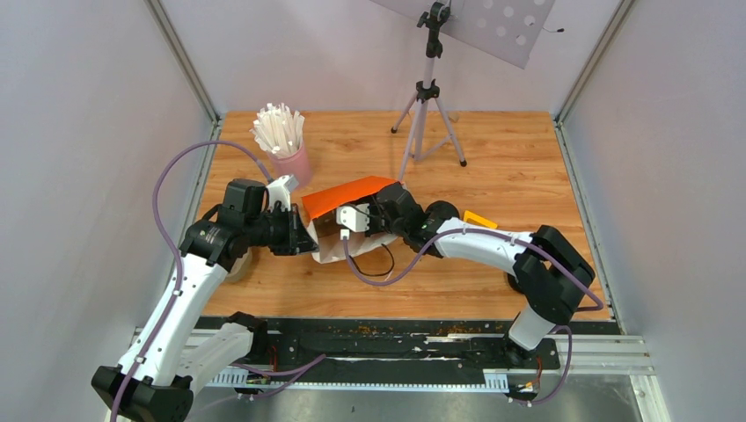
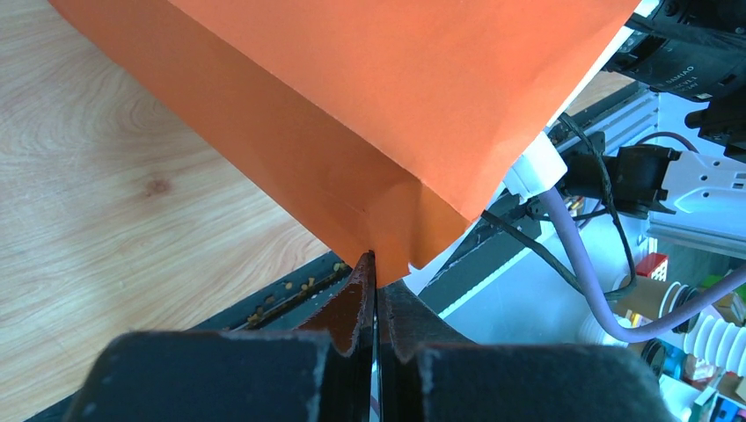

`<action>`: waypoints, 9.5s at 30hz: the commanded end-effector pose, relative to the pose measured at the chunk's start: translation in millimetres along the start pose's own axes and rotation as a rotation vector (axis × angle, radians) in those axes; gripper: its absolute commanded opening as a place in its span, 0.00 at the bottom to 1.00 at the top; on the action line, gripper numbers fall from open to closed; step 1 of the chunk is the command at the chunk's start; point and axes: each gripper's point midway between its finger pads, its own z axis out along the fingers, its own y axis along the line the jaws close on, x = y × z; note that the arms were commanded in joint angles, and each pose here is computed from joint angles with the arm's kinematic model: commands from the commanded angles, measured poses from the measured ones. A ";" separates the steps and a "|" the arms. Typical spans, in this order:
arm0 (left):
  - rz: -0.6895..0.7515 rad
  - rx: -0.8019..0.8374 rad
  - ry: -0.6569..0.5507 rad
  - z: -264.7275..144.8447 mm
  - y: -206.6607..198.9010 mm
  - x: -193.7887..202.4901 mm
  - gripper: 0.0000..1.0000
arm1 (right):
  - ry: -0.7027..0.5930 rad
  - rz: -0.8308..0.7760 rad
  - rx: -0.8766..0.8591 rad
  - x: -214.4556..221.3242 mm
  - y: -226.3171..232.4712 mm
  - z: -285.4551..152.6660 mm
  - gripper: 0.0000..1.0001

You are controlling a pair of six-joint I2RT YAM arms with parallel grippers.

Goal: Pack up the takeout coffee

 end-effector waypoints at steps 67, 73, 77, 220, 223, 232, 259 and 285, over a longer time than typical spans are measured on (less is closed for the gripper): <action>0.031 -0.111 -0.042 -10.5 -5.7 -57.2 0.03 | 0.046 0.637 0.294 -11.5 -82.4 -193.4 0.85; 0.023 -0.069 -0.026 -8.7 -12.0 -53.2 0.05 | 0.155 0.807 0.362 41.4 -102.8 -181.7 0.87; 0.005 -0.060 -0.018 -8.7 -13.8 -50.9 0.05 | 0.167 0.889 0.371 69.2 -93.6 -164.9 0.89; 0.006 -0.011 -0.041 -25.1 -21.9 -29.2 0.05 | 0.089 0.962 0.288 49.9 -77.4 -225.3 0.61; 0.008 -0.013 -0.038 -24.7 -21.5 -28.9 0.05 | -0.009 0.881 0.288 14.4 -95.8 -244.3 0.61; 0.007 -0.011 -0.040 -23.2 -22.0 -31.9 0.05 | -0.169 0.717 0.194 -77.0 -102.6 -260.0 0.62; 0.058 0.055 -0.011 -18.8 -28.9 -28.3 0.07 | -0.388 0.146 -0.169 -119.7 -22.0 -151.6 0.64; -0.047 -0.250 -0.101 -49.2 10.6 -27.9 0.38 | -0.495 -0.019 -0.192 -167.9 0.6 -98.1 0.63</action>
